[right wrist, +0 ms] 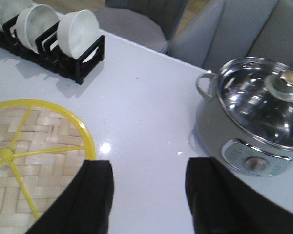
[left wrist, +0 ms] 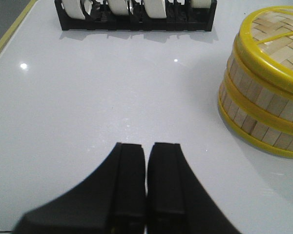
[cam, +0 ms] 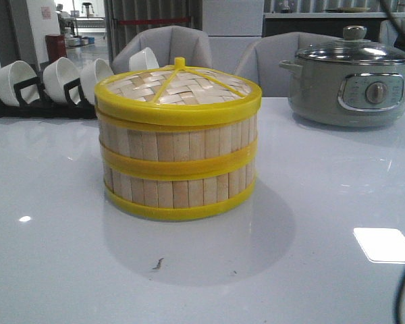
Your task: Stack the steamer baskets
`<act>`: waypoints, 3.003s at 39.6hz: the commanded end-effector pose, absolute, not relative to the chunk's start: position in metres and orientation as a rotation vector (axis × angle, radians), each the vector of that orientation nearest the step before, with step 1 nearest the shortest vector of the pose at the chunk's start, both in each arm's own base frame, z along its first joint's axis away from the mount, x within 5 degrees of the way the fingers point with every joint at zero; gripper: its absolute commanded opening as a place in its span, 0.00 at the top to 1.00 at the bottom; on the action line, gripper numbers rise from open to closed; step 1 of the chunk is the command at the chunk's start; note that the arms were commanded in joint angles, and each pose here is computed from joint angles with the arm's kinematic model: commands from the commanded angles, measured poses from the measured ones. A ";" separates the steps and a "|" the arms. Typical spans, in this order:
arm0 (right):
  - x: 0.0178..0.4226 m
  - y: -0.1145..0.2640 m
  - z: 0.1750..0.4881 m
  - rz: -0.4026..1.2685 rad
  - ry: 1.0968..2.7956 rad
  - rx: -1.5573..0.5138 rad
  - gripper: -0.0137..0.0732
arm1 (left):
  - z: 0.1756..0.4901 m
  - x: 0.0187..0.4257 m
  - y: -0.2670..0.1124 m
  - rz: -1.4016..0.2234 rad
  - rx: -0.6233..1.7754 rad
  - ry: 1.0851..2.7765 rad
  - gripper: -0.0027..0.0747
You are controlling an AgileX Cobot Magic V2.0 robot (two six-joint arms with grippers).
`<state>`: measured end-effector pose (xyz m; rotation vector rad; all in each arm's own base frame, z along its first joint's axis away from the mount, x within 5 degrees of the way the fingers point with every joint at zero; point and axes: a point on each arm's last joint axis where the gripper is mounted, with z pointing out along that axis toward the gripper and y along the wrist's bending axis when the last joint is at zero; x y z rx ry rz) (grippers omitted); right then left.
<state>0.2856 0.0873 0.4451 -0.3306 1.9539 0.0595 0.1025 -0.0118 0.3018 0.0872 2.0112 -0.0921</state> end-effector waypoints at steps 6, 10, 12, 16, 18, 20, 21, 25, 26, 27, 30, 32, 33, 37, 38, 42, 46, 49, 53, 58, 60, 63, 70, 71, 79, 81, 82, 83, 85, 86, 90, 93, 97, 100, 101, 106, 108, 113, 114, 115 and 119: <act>0.200 0.033 0.439 0.005 1.643 -0.216 0.33 | 0.319 0.105 -0.012 -0.102 0.074 1.902 0.84; 0.165 0.014 0.416 -0.045 1.590 -0.150 0.33 | 0.319 0.105 -0.012 -0.102 0.074 1.902 0.84; 0.151 0.006 0.405 -0.074 1.578 -0.118 0.33 | 0.319 0.105 -0.012 -0.102 0.074 1.902 0.84; 0.124 -0.005 0.385 -0.133 1.563 -0.059 0.33 | 0.319 0.105 -0.012 -0.102 0.074 1.902 0.84; 0.111 -0.008 0.374 -0.160 1.557 -0.031 0.33 | 0.319 0.105 -0.012 -0.102 0.074 1.902 0.84; 0.103 -0.010 0.364 -0.175 1.559 -0.014 0.33 | 0.319 0.105 -0.012 -0.102 0.074 1.902 0.84; 0.097 -0.010 0.361 -0.178 1.549 -0.007 0.33 | 0.319 0.105 -0.012 -0.102 0.074 1.902 0.84; 0.081 -0.010 0.342 -0.174 1.534 0.022 0.33 | 0.319 0.105 -0.012 -0.102 0.074 1.902 0.84; 0.077 -0.010 0.336 -0.169 1.532 0.027 0.33 | 0.319 0.105 -0.012 -0.102 0.074 1.902 0.84; 0.075 -0.010 0.332 -0.166 1.531 0.030 0.33 | 0.319 0.105 -0.012 -0.102 0.074 1.902 0.84; 0.069 -0.009 0.317 -0.163 1.536 0.031 0.33 | 0.319 0.105 -0.012 -0.102 0.074 1.902 0.84; 0.066 -0.009 0.306 -0.163 1.544 0.031 0.33 | 0.319 0.105 -0.012 -0.102 0.074 1.902 0.84; 0.066 -0.009 0.300 -0.163 1.554 0.031 0.33 | 0.319 0.105 -0.012 -0.102 0.074 1.902 0.84; 0.063 -0.009 0.277 -0.163 1.599 0.033 0.33 | 0.319 0.105 -0.012 -0.102 0.074 1.902 0.84; 0.063 -0.009 0.273 -0.162 1.595 0.032 0.33 | 0.319 0.105 -0.012 -0.102 0.074 1.902 0.84; 0.064 -0.007 0.272 -0.155 1.523 0.019 0.33 | 0.319 0.105 -0.012 -0.102 0.074 1.902 0.84; 0.064 -0.007 0.273 -0.154 1.511 0.017 0.33 | 0.319 0.105 -0.012 -0.102 0.074 1.902 0.84; 0.064 -0.007 0.272 -0.155 1.524 0.019 0.37 | 0.319 0.105 -0.012 -0.102 0.074 1.902 0.84; 0.064 -0.008 0.270 -0.157 1.548 0.022 0.63 | 0.319 0.105 -0.012 -0.102 0.074 1.902 0.84; 0.064 -0.008 0.268 -0.158 1.567 0.024 0.75 | 0.319 0.105 -0.012 -0.102 0.074 1.902 0.84; 0.064 -0.008 0.269 -0.157 1.560 0.024 0.74 | 0.319 0.105 -0.012 -0.102 0.074 1.902 0.84; 0.064 -0.007 0.272 -0.155 1.528 0.019 0.74 | 0.319 0.105 -0.012 -0.102 0.074 1.902 0.84; 0.064 -0.007 0.273 -0.155 1.519 0.018 0.74 | 0.319 0.105 -0.012 -0.102 0.074 1.902 0.84; 0.064 -0.007 0.273 -0.155 1.519 0.018 0.74 | 0.319 0.105 -0.012 -0.102 0.074 1.902 0.84; 0.064 -0.007 0.272 -0.155 1.520 0.018 0.74 | 0.319 0.105 -0.012 -0.102 0.074 1.902 0.84; 0.064 -0.007 0.272 -0.155 1.520 0.018 0.74 | 0.319 0.105 -0.012 -0.102 0.074 1.902 0.84; 0.064 -0.007 0.272 -0.155 1.520 0.018 0.74 | 0.319 0.105 -0.012 -0.102 0.074 1.902 0.84; 0.064 -0.007 0.272 -0.155 1.520 0.018 0.74 | 0.319 0.105 -0.012 -0.102 0.074 1.902 0.84; 0.064 -0.007 0.272 -0.155 1.520 0.018 0.74 | 0.319 0.105 -0.012 -0.102 0.074 1.902 0.84; 0.064 -0.007 0.272 -0.155 1.520 0.018 0.74 | 0.319 0.105 -0.012 -0.102 0.074 1.902 0.84; 0.064 -0.007 0.272 -0.155 1.520 0.018 0.74 | 0.319 0.105 -0.012 -0.102 0.074 1.902 0.84; 0.064 -0.007 0.272 -0.155 1.520 0.018 0.74 | 0.319 0.105 -0.012 -0.102 0.074 1.902 0.84; 0.064 -0.007 0.272 -0.155 1.520 0.018 0.74 | 0.319 0.105 -0.012 -0.102 0.074 1.899 0.84; 0.064 -0.007 0.272 -0.155 1.520 0.018 0.74 | 0.321 0.102 -0.012 -0.102 0.075 1.882 0.84; 0.064 -0.007 0.272 -0.155 1.520 0.018 0.74 | 0.322 0.101 -0.011 -0.080 0.090 1.867 0.84; 0.064 -0.007 0.272 -0.155 1.520 0.018 0.74 | 0.334 0.093 -0.009 -0.046 0.107 1.736 0.84; 0.064 -0.007 0.272 -0.155 1.520 0.018 0.74 | 0.336 0.087 -0.008 -0.050 0.103 1.700 0.84; 0.064 -0.007 0.272 -0.155 1.521 0.018 0.74 | 0.329 0.077 -0.008 -0.061 0.097 1.585 0.84; 0.064 -0.007 0.272 -0.155 1.521 0.018 0.74 | 0.322 0.076 -0.008 -0.069 0.093 1.571 0.84; 0.064 -0.007 0.272 -0.155 1.521 0.018 0.74 | 0.318 0.075 -0.008 -0.073 0.090 1.556 0.84; 0.064 -0.007 0.272 -0.155 1.521 0.018 0.74 | 0.294 0.069 -0.008 -0.109 0.065 1.503 0.84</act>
